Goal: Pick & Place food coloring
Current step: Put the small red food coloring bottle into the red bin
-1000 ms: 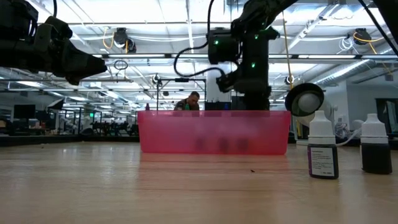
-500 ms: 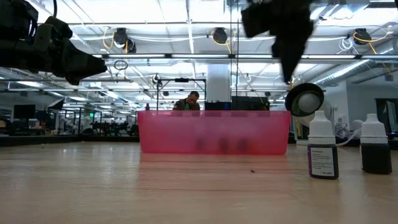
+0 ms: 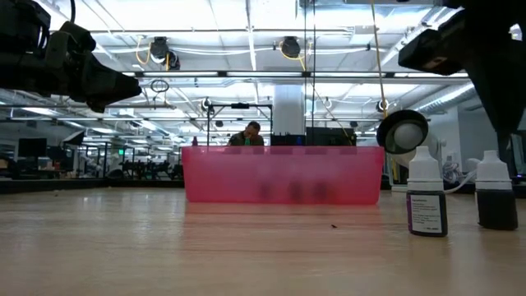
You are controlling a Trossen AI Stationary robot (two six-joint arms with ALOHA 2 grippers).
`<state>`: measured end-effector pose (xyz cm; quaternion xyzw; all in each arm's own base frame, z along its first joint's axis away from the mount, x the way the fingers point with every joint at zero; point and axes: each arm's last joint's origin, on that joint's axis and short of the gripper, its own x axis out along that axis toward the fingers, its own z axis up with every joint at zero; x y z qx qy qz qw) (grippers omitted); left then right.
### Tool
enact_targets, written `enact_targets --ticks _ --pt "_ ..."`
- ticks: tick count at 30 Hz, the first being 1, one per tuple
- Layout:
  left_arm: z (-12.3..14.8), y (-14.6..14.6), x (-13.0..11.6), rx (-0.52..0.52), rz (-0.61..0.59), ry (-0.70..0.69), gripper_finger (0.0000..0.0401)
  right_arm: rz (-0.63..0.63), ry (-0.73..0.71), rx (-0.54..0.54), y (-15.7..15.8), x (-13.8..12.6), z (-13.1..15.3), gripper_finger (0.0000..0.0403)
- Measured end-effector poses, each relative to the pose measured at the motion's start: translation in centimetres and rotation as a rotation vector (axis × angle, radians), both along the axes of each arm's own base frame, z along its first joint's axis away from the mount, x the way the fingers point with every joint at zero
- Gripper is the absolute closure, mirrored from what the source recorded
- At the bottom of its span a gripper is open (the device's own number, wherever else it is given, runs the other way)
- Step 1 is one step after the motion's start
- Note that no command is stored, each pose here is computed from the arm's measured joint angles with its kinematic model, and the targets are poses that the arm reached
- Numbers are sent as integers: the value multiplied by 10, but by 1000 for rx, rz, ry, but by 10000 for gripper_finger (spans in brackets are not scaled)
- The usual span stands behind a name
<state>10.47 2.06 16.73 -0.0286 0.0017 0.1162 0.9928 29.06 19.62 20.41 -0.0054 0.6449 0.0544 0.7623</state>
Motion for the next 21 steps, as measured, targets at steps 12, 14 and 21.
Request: enact_targets --ticks 12,14,21 --pt "0 0 0 0 0 0 265 -74 -11 -12 -7 -3 -15 342" --pt "0 0 0 0 0 0 265 -107 0 -2 -7 -3 -18 344" --pt "0 0 0 0 0 0 265 -102 0 106 -1 1 -16 344"
